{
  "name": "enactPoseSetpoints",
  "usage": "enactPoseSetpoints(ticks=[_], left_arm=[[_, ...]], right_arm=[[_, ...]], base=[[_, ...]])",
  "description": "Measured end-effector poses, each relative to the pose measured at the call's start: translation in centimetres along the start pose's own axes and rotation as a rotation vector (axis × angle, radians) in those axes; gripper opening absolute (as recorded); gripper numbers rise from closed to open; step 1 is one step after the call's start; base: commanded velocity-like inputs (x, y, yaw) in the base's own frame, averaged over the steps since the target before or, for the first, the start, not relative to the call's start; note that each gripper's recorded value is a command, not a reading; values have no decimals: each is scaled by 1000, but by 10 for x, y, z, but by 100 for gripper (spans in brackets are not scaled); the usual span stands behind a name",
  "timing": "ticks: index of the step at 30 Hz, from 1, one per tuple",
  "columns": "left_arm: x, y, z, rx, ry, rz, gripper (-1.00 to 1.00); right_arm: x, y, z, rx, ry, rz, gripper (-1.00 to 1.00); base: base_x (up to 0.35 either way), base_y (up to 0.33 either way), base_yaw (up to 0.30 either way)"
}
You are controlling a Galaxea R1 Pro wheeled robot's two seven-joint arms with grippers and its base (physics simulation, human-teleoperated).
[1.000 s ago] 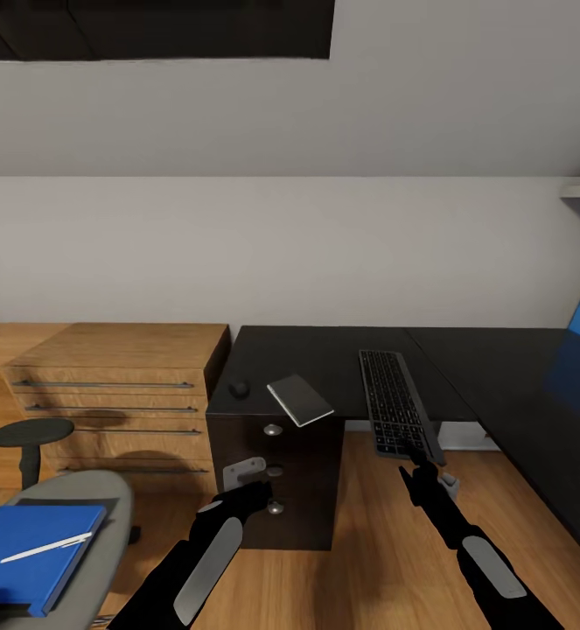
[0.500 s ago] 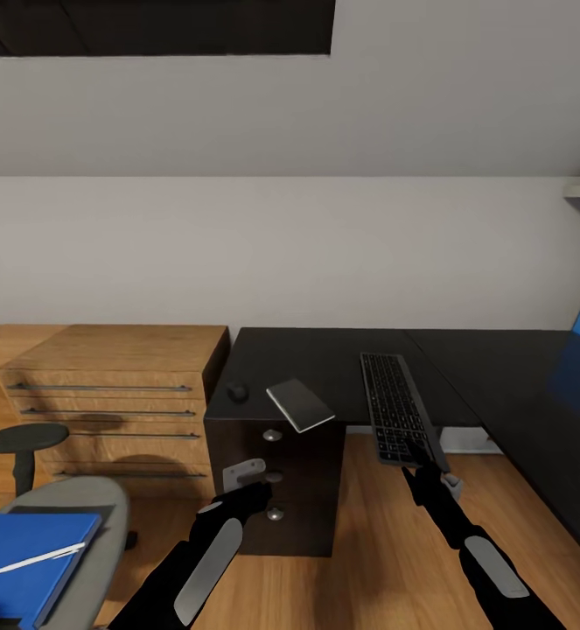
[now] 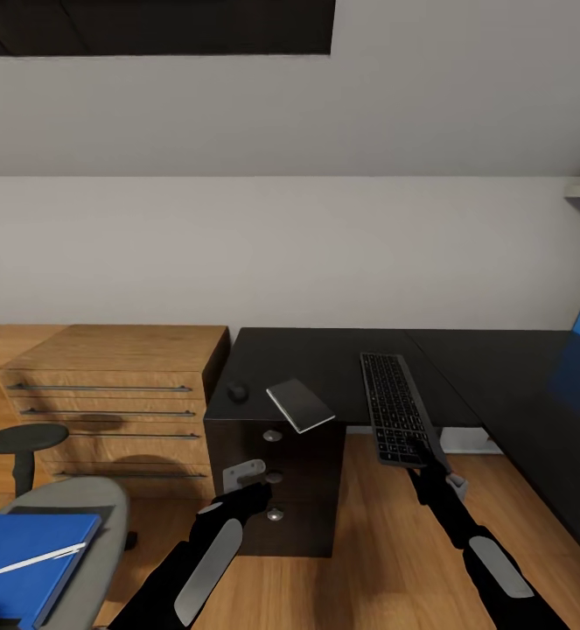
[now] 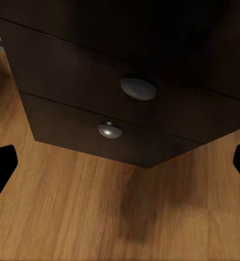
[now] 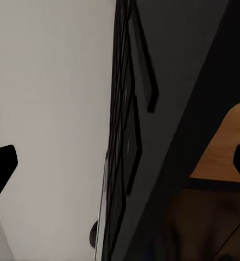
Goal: In the bedroom, organize the workspace by keeping the computer under the desk, ensuring the monitor is on the desk, placing the keyboard on the desk next to the monitor, placing the mouse on the desk next to the keyboard, moving the folder from the swivel chair onto the desk next to the mouse, stacking the notebook on top of the folder with the pen on top of the notebook, and positioning the swivel chair next to the desk.
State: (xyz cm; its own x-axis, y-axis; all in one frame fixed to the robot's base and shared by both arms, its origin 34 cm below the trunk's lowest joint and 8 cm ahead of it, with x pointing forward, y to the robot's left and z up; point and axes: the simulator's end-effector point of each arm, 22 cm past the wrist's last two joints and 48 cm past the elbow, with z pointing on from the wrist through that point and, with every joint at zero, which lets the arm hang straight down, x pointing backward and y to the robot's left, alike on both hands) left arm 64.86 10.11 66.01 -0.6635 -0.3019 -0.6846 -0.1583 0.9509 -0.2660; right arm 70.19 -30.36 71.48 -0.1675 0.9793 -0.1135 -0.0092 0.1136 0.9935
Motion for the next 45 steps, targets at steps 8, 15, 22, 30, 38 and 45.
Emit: enactPoseSetpoints(ticks=[8, 15, 22, 30, 38, 45], left_arm=[[0, 0, 0, 0, 0, 0, 100], [0, 0, 0, 0, 0, 0, 100], [0, 0, 0, 0, 0, 0, 100], [1, 0, 1, -2, 3, 0, 100], [-7, -3, -6, -2, 3, 1, 100], [-17, -7, -14, -2, 3, 1, 100]], right_arm=[[-3, 0, 0, 0, -7, 2, 100], [-2, 0, 0, -1, -6, 2, 100], [-2, 0, 0, -1, -6, 2, -100], [-3, 1, 0, -3, -7, 2, -100], [-4, 12, 1, -2, -6, -1, -100], [-5, 27, 3, -5, -5, -4, -100]], base=[[0, 0, 0], [0, 0, 0], [0, 0, 0], [0, 0, 0], [0, 0, 0], [0, 0, 0]])
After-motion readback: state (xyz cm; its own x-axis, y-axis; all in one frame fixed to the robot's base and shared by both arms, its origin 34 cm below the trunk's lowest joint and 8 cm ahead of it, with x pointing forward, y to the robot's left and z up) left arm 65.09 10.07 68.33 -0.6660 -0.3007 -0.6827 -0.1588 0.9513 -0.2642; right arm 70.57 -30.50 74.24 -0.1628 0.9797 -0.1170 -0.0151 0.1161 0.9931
